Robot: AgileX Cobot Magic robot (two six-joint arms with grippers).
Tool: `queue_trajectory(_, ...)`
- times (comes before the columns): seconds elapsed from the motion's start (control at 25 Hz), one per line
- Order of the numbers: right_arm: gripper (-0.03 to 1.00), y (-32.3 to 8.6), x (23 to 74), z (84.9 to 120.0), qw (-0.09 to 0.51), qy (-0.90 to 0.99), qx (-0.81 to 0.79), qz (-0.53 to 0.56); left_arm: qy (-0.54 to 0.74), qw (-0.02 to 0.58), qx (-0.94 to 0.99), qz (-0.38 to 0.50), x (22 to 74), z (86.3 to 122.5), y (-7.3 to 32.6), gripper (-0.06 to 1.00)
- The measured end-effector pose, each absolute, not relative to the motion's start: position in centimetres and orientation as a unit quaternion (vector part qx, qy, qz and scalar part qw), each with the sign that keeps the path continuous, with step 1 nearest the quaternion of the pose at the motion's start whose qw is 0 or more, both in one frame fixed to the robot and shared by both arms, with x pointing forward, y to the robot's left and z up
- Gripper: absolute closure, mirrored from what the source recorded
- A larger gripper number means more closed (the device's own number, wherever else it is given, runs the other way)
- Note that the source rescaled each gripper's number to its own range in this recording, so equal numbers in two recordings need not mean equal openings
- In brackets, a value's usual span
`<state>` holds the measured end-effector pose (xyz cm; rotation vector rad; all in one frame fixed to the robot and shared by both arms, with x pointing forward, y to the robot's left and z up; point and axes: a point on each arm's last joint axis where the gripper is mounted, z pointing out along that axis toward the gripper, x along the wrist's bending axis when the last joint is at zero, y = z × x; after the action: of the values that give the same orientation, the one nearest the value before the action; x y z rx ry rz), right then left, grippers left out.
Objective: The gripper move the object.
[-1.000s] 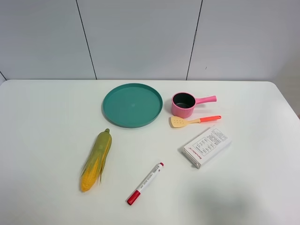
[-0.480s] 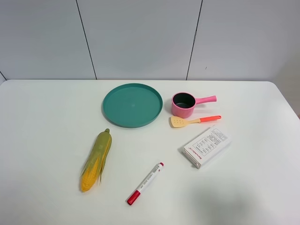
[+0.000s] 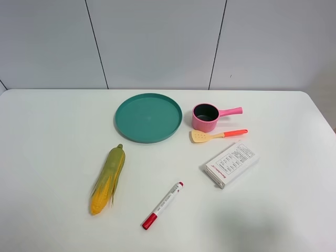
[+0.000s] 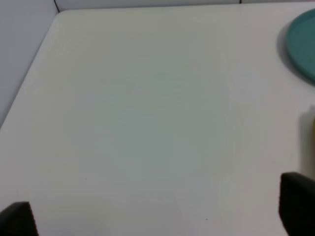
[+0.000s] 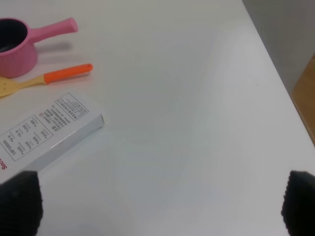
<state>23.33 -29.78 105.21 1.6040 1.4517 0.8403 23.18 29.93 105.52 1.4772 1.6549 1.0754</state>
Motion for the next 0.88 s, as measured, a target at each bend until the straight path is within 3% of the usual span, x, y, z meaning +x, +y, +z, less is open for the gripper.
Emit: queue_trajectory(0.88, -0.03, -29.78, 23.33, 105.21, 0.399, 0.574, 0.634, 0.332, 0.653, 0.344, 0.543, 0.401, 23.17, 105.52, 30.02, -0.06)
